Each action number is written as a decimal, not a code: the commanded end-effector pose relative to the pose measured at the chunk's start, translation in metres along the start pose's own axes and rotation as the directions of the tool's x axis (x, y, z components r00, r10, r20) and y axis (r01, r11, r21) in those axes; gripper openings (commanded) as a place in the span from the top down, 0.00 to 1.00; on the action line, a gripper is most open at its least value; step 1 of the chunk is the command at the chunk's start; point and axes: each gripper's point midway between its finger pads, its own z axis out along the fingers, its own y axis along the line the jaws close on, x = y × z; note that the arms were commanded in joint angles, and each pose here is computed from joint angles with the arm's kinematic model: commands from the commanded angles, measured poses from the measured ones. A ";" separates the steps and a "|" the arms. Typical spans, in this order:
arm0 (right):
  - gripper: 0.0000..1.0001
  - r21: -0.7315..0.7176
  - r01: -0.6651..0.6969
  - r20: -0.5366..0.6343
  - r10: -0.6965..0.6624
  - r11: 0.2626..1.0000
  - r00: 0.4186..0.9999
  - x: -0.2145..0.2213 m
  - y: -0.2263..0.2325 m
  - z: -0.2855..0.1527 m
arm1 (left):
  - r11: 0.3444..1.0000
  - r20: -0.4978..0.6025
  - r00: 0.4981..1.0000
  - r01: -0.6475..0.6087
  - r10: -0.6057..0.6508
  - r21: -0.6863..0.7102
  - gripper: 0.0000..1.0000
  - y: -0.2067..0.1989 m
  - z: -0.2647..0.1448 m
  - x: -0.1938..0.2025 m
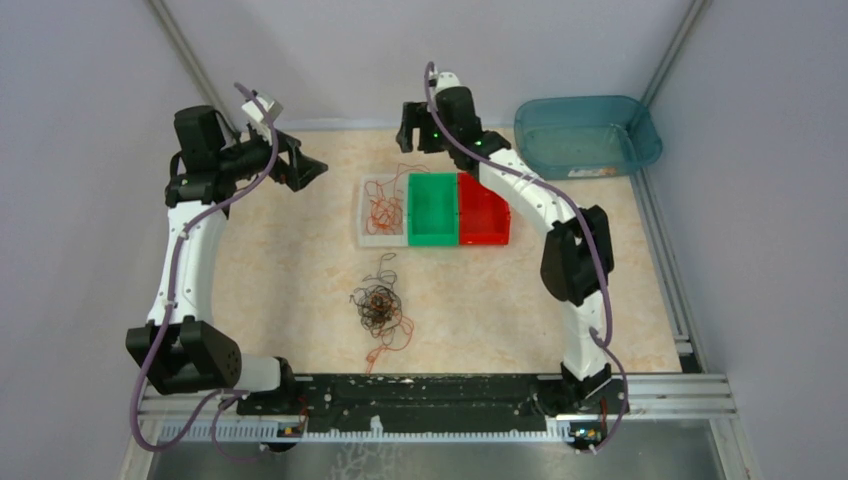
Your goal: Untangle the cables
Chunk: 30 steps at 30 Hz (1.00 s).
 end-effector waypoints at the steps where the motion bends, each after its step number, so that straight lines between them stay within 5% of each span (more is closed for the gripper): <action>1: 0.20 0.014 -0.068 -0.089 0.069 0.998 0.994 0.027 -0.027 0.025 | 1.000 0.048 0.999 -0.024 0.024 0.007 0.00 0.001 -0.002 -0.013; 30: 0.28 -0.147 -0.295 -0.247 0.253 0.944 0.935 0.067 -0.046 0.083 | 1.000 0.071 0.997 -0.017 0.018 -0.004 0.00 0.005 -0.007 -0.007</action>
